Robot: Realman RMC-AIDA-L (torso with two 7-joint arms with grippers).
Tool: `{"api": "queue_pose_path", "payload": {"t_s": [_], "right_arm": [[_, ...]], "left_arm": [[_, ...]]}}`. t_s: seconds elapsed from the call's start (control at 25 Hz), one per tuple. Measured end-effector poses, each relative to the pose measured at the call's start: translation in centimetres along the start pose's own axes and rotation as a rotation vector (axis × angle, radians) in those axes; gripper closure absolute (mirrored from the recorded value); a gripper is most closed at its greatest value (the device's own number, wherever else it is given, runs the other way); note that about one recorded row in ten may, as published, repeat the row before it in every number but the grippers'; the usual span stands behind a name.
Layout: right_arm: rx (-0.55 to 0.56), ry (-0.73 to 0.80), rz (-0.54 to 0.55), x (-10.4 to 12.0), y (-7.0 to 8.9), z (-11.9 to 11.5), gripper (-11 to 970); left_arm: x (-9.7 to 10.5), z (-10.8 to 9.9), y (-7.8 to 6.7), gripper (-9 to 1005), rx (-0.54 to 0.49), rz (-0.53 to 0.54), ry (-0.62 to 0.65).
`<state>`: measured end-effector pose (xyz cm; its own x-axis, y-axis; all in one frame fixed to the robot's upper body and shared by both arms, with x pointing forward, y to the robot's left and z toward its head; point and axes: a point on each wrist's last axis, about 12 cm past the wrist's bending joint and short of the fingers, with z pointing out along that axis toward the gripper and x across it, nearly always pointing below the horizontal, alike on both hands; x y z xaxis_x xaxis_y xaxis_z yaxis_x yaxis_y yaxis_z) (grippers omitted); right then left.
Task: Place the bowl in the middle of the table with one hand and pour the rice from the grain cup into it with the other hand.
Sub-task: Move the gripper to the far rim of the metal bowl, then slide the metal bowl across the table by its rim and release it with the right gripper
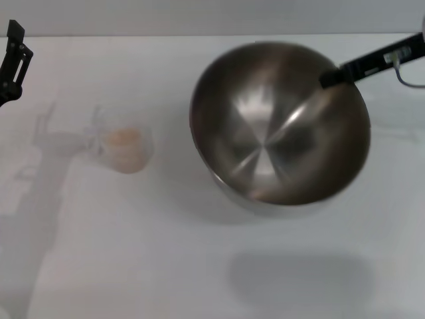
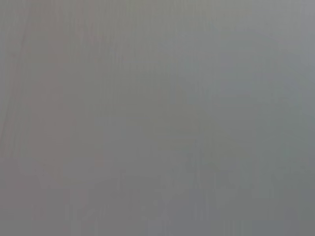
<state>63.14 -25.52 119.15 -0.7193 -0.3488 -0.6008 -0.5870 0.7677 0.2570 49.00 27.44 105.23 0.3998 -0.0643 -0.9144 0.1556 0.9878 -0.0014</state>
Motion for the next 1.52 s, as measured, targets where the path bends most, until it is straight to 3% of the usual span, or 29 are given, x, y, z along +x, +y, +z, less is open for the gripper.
{"api": "queue_pose_path", "payload": {"t_s": [0.4, 1.28, 1.52], "right_arm": [[0.032, 0.063, -0.001, -1.6, 0.3, 3.0, 925], [0.052, 0.139, -0.015, -1.4, 1.5, 6.2, 917], [0.059, 0.11, -0.04, -1.9, 1.6, 5.4, 801]], "left_arm": [[0.0, 0.0, -0.1, 194, 0.004, -0.003, -0.002], [0.0, 0.1, -0.2, 199, 0.013, -0.004, -0.002], [0.0, 0.1, -0.3, 200, 0.012, -0.01, -0.005]]}}
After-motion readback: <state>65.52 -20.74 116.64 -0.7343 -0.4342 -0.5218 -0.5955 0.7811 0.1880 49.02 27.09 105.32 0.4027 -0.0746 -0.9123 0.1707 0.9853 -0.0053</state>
